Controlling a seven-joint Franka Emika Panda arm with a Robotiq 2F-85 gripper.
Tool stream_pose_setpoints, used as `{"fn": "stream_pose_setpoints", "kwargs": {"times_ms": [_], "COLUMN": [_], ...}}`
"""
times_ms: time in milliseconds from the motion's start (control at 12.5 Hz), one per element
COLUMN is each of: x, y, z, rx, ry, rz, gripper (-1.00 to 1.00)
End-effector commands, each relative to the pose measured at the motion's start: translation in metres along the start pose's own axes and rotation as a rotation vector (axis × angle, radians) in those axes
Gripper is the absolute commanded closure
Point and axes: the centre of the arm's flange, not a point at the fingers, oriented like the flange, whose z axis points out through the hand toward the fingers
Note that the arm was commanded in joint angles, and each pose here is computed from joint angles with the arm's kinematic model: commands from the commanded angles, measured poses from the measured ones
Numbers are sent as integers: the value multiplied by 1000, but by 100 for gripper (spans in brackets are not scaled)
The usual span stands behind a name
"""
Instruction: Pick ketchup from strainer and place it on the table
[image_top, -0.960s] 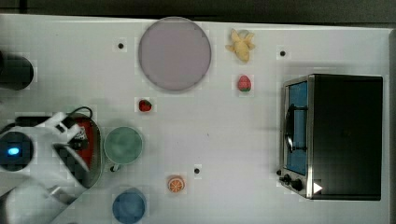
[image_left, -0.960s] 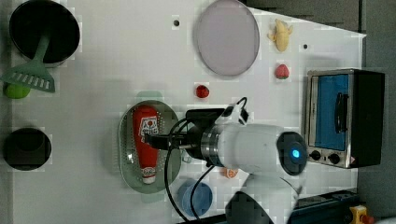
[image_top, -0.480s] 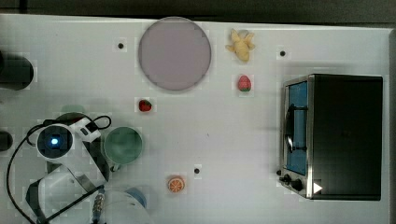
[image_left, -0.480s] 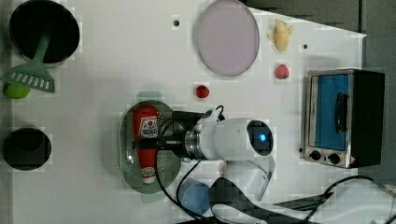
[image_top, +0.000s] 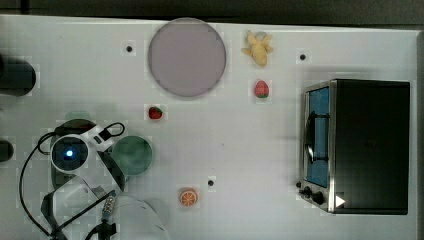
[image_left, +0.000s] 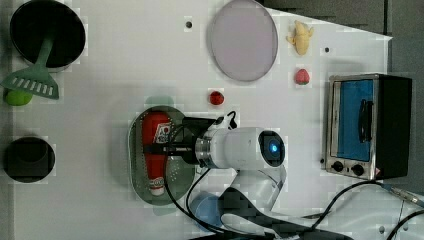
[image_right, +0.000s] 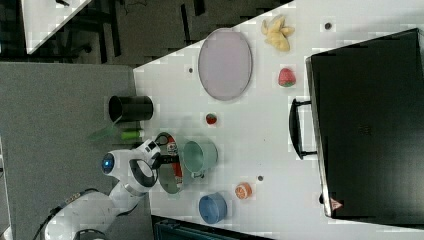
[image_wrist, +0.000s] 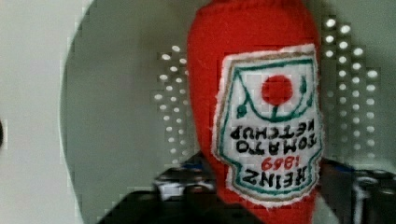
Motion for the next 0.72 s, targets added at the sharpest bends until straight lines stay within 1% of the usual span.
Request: {"fn": "stream_pose_setpoints", "kwargs": {"times_ms": [80,240,480,560,640,720], "x": [-6,-6,2,4,8,12], "y": [-25,-32,-37,-37,-36,-35], "z": [-11,-30,-86,-110,-135,-160], "rx": [20,13,-65,-93,-113,-122], "ry": [33,57,101,107,102,87], "rz": [-1,-15,-22,2,45,98], "gripper": [-17,-17,-17,-17,-17,-17]}}
